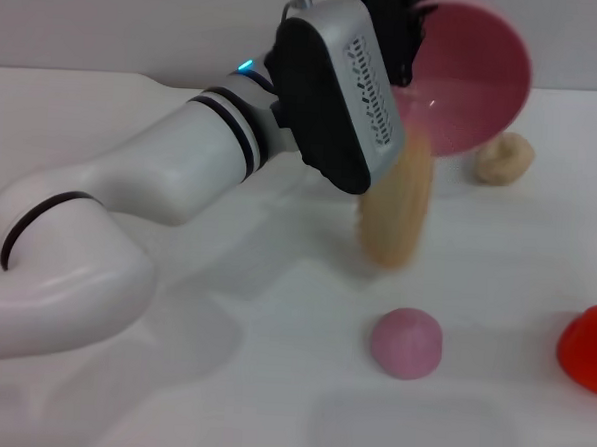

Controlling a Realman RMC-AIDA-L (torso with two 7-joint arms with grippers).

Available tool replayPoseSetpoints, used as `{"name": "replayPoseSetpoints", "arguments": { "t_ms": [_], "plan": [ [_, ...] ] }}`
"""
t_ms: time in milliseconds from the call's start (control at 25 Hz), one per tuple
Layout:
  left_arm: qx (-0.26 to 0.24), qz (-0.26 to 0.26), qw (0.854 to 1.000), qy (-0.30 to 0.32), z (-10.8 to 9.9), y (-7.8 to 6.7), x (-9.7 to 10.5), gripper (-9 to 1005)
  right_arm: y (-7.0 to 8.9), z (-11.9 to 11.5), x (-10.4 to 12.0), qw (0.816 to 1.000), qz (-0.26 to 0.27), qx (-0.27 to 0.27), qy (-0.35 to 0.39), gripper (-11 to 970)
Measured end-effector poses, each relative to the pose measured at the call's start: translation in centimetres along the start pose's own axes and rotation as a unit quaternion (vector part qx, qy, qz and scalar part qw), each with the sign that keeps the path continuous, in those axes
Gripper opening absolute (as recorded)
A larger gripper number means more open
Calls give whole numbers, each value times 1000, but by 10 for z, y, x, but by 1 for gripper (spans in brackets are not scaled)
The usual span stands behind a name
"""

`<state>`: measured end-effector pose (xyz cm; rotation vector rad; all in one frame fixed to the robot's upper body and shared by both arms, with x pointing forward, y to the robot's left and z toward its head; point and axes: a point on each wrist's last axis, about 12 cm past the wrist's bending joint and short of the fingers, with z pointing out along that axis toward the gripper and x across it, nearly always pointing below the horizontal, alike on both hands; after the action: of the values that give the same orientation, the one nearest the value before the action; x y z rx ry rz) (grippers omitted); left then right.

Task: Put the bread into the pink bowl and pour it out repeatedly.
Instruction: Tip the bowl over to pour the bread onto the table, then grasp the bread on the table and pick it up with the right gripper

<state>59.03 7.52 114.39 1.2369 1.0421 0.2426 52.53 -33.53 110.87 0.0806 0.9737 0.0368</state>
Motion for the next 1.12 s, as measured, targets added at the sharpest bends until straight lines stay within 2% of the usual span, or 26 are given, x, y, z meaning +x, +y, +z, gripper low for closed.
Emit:
{"name": "replayPoseSetpoints", "arguments": {
  "t_ms": [280,560,920,1120],
  "plan": [
    [-35,-3,999,-24,-4,2,-3,47,1,2,0,1000,1,-2,-2,568],
    [-56,-31,997,-33,-2,5,-4,46,2,3,1,1000,2,-5,0,567],
    [-86,-134,987,-6,8,24,2,46,5,1,5,1000,3,-11,14,567],
    [-76,-234,968,43,19,47,17,46,6,0,7,1000,3,-15,20,567]
  ]
}}
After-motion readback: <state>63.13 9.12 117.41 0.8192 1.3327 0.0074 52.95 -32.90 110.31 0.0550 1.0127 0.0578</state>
